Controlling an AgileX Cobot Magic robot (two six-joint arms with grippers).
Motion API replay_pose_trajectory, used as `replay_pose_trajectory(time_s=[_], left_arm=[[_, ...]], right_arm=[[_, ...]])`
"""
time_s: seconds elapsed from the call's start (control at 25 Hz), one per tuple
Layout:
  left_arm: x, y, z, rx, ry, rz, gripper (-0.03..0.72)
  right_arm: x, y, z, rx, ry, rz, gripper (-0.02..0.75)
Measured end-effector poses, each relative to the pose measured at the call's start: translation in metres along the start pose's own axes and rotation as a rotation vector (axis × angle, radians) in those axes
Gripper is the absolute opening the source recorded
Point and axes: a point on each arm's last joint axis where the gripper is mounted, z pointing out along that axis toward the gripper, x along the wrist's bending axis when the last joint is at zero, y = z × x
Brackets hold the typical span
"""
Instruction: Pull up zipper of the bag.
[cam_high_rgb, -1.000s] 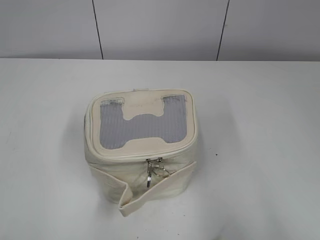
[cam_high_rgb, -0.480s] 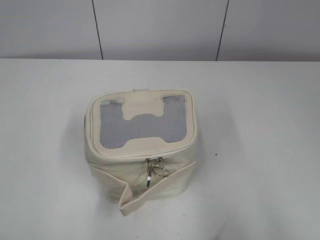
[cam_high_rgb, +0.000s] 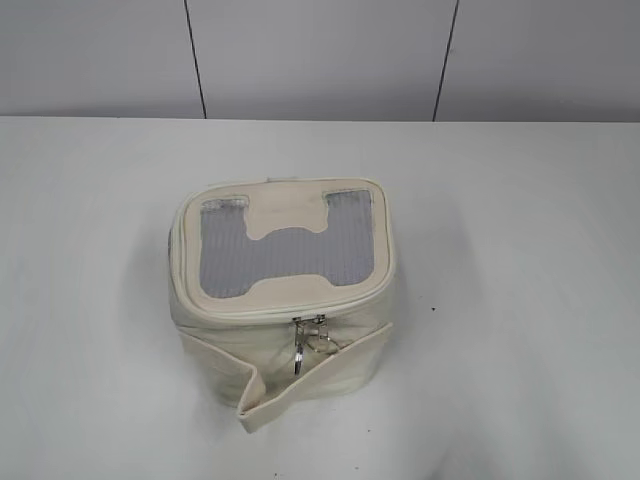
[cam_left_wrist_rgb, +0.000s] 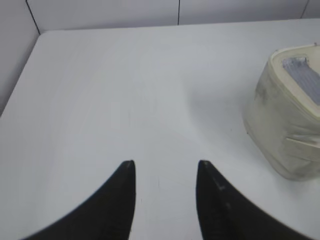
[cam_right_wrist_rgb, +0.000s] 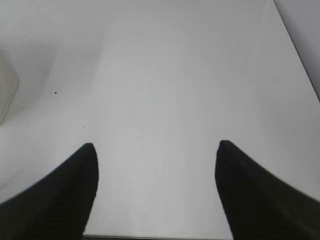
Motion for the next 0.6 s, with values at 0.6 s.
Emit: replay_pose_trajectory(time_s=[0.6], left_arm=[[-0.0007, -0.0015, -0.0029, -0.020, -0.003, 0.000, 0.297]], right_arm=[[0.0001, 0.0000, 0.0003, -0.001, 0.001, 0.001, 0.568]])
